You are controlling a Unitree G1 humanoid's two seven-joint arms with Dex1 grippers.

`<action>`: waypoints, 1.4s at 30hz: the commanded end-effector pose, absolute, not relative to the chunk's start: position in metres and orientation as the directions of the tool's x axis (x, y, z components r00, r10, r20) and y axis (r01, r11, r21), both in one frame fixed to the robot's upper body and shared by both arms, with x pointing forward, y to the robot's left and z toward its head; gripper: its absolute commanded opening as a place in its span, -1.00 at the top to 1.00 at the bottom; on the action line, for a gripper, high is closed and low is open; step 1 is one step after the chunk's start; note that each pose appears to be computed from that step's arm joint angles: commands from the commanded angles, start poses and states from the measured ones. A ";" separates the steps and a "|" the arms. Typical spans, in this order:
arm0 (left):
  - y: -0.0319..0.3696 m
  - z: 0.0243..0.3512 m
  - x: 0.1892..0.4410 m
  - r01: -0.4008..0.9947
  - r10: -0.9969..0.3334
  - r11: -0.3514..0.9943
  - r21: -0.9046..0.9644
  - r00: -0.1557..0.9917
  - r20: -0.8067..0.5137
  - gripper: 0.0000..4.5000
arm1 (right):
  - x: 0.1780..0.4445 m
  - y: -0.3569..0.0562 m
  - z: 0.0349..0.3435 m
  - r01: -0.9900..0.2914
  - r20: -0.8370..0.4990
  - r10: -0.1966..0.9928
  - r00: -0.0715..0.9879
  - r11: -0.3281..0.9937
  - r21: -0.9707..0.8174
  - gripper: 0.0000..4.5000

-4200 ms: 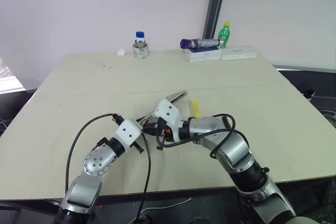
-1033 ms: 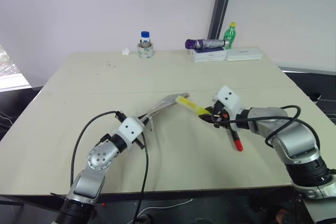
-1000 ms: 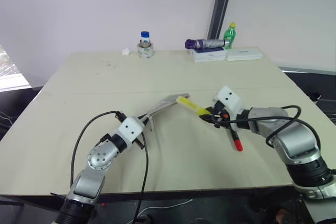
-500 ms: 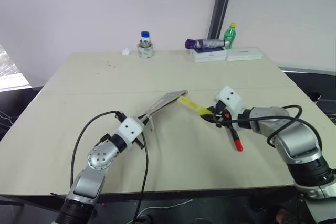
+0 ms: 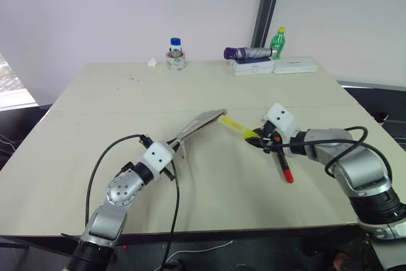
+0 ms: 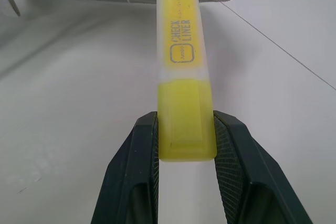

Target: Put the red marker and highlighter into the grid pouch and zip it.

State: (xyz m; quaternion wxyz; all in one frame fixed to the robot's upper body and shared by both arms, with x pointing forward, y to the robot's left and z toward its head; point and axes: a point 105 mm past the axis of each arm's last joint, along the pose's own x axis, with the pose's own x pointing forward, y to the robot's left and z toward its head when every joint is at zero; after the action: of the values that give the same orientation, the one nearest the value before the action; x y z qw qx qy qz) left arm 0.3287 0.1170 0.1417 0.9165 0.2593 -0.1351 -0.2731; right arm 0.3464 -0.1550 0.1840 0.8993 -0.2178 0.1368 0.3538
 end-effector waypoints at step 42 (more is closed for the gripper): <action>0.082 0.128 0.285 0.556 -0.860 0.273 0.785 0.508 -0.060 1.00 | 0.306 -0.096 0.164 -0.905 -0.535 0.737 0.414 0.268 -0.332 0.61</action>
State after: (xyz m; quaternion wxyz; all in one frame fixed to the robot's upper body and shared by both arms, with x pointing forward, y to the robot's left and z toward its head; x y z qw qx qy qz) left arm 0.2899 0.0908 0.1214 0.7868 0.3920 -0.1696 -0.4455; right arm 0.3098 -0.1092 0.1476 0.7952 -0.2847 0.1797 0.5044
